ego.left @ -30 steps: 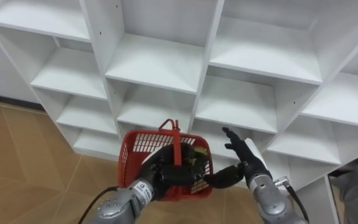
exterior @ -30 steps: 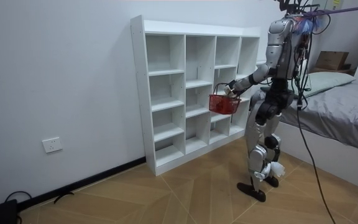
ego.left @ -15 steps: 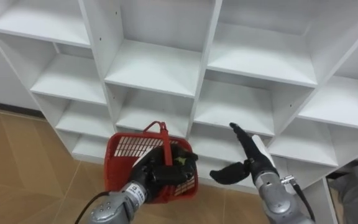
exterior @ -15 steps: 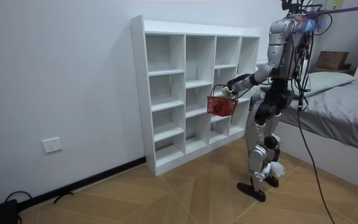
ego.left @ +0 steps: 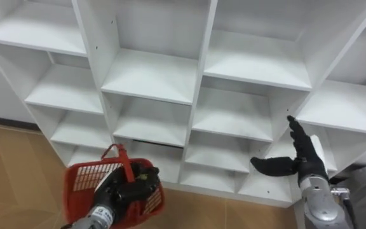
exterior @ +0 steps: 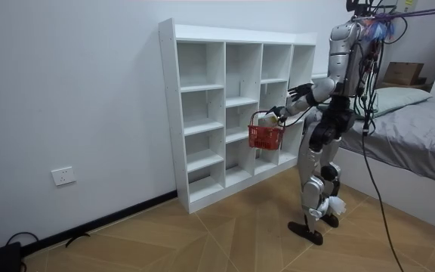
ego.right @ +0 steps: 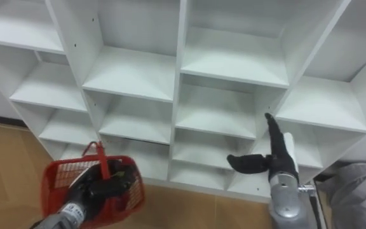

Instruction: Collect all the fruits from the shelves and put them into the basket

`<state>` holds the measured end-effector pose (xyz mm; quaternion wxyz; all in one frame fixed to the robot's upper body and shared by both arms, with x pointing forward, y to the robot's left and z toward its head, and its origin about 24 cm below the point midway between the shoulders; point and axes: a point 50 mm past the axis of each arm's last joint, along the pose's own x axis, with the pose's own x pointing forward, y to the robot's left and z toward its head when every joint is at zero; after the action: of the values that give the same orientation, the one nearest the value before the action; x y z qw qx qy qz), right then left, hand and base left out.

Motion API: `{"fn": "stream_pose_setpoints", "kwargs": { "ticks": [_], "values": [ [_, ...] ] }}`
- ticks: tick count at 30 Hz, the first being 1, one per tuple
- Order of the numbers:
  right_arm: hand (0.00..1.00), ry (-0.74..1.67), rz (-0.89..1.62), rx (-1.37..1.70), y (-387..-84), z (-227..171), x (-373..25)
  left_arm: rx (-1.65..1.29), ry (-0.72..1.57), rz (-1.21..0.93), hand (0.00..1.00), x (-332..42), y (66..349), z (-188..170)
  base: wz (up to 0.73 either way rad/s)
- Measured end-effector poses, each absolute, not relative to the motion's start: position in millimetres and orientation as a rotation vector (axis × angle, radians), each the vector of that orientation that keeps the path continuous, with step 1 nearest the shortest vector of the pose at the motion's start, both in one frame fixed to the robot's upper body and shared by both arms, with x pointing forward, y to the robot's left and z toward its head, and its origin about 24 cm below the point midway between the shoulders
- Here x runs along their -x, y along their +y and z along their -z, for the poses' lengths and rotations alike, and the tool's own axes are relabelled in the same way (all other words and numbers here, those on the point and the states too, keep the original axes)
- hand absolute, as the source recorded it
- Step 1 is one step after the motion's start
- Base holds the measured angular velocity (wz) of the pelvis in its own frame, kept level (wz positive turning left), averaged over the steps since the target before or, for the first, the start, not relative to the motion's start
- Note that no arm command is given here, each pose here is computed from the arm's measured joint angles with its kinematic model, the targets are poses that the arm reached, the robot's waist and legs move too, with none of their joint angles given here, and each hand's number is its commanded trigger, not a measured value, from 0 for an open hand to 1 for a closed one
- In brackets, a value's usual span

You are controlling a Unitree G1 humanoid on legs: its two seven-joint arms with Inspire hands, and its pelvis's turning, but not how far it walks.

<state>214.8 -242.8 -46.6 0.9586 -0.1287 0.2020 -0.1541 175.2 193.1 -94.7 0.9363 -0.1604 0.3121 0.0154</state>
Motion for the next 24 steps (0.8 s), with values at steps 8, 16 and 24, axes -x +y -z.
{"fn": "stream_pose_setpoints", "kwargs": {
  "ticks": [8, 16, 24],
  "values": [
    [0.0, 0.573, 0.541, -0.102, -260, 82, -168, 0.305, 0.796, -0.27, 1.0, -139, 218, 122, -0.08],
    [0.0, 0.83, 0.777, -0.253, -274, 125, -108, 0.305, 0.95, -0.443, 1.0, -96, 228, 144, -0.08],
    [0.0, 1.016, 0.928, -0.331, -271, 151, -47, 0.185, 1.079, -0.524, 1.0, -53, 241, 154, -0.01]
  ]
}}
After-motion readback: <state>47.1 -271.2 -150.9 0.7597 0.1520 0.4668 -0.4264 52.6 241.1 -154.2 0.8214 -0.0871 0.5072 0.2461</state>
